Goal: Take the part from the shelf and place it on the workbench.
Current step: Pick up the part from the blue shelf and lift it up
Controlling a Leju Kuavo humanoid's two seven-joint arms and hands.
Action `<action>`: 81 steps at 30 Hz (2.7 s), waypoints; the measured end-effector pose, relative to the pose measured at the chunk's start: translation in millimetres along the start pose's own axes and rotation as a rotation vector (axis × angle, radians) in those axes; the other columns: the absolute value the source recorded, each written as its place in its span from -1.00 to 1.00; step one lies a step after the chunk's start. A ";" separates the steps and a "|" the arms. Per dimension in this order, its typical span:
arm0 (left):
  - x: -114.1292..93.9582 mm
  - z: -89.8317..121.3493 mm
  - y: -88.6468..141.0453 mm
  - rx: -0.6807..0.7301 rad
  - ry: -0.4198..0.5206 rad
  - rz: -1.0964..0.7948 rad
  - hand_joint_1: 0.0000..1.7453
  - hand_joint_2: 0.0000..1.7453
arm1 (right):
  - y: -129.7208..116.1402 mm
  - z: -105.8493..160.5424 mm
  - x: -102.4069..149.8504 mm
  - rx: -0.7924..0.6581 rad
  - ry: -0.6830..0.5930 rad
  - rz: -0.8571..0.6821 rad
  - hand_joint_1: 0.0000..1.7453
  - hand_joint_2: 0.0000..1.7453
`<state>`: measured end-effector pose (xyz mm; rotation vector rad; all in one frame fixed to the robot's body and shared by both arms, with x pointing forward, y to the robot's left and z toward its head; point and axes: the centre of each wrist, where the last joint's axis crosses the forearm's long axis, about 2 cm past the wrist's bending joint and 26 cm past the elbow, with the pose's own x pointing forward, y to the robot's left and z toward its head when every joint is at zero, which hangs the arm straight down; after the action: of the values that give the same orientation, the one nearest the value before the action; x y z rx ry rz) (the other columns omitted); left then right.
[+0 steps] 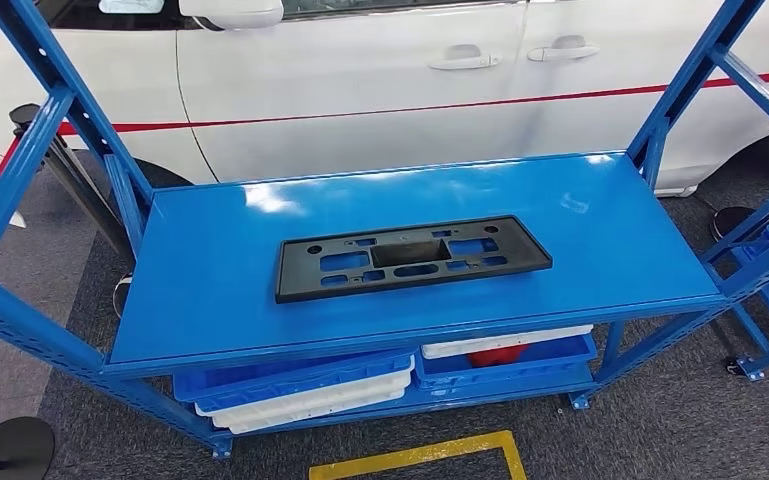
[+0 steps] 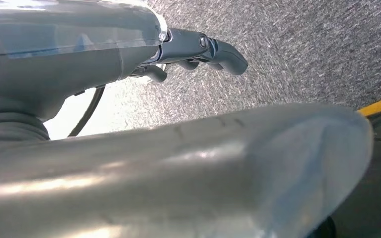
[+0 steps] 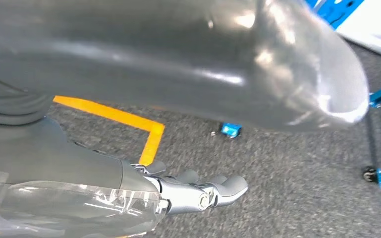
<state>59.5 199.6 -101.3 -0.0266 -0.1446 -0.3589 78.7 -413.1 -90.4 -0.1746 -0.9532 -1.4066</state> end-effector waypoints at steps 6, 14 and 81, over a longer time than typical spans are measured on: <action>0.3 0.1 -0.6 -0.002 -0.001 -0.001 -1.00 -1.00 | 5.9 -5.3 10.0 0.130 -0.048 -0.127 -1.00 -1.00; 2.6 0.8 -5.6 -0.011 -0.005 -0.002 -1.00 -1.00 | 26.2 -15.0 41.5 0.302 -0.182 -0.324 -1.00 -1.00; 4.1 1.4 -10.1 -0.019 -0.024 0.005 -1.00 -1.00 | 303.0 88.6 56.7 1.174 -0.774 0.475 -1.00 -0.50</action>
<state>59.6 188.9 -99.3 -0.0503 -0.1651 -0.3546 298.0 -334.6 130.2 -0.0375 -2.0617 -0.1529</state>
